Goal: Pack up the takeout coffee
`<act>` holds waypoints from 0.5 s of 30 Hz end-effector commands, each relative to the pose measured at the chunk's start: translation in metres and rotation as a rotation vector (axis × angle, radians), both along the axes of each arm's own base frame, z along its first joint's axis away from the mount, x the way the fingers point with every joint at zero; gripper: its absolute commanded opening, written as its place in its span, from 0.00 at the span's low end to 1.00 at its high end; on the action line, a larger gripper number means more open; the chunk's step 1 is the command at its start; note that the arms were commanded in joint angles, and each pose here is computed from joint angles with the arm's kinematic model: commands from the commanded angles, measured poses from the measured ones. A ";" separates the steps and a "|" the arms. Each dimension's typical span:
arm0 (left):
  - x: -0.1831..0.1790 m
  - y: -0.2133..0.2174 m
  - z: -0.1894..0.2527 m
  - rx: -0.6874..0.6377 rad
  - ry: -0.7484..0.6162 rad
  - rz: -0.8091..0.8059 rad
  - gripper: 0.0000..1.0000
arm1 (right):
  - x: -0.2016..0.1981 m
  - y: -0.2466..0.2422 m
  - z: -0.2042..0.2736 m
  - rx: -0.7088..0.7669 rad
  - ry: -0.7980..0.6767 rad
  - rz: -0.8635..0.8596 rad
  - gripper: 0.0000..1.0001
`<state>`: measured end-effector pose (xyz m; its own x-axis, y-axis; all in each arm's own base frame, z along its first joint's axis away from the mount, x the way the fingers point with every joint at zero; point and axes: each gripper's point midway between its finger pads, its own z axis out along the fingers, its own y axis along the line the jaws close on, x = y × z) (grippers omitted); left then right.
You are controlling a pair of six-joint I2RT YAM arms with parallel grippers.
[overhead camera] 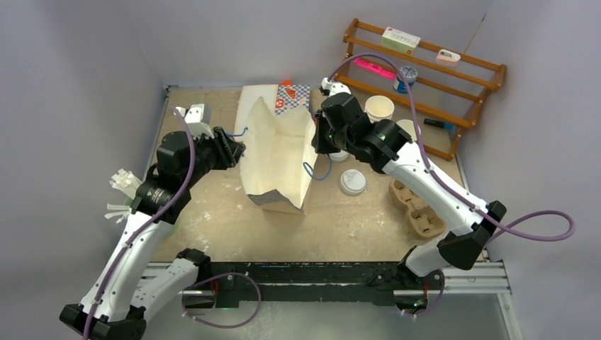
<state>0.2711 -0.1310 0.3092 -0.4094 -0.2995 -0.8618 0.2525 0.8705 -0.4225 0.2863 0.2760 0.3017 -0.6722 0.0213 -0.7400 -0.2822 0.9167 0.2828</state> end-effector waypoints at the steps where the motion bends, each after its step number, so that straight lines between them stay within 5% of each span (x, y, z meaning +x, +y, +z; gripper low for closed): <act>1: -0.004 0.012 0.035 0.052 -0.071 0.026 0.48 | 0.004 0.001 0.012 0.014 -0.032 -0.014 0.00; 6: -0.023 0.022 0.081 0.054 -0.128 0.034 0.74 | 0.007 0.007 0.013 0.033 -0.037 -0.006 0.00; 9: -0.044 0.016 0.119 0.024 -0.200 -0.042 0.78 | 0.011 0.009 0.014 0.037 -0.046 -0.015 0.00; 12: -0.069 0.002 0.155 -0.019 -0.253 -0.163 0.65 | 0.012 0.010 0.014 0.038 -0.047 -0.017 0.00; 15: -0.089 -0.025 0.176 -0.098 -0.279 -0.347 0.37 | 0.013 0.011 0.015 0.045 -0.051 -0.019 0.00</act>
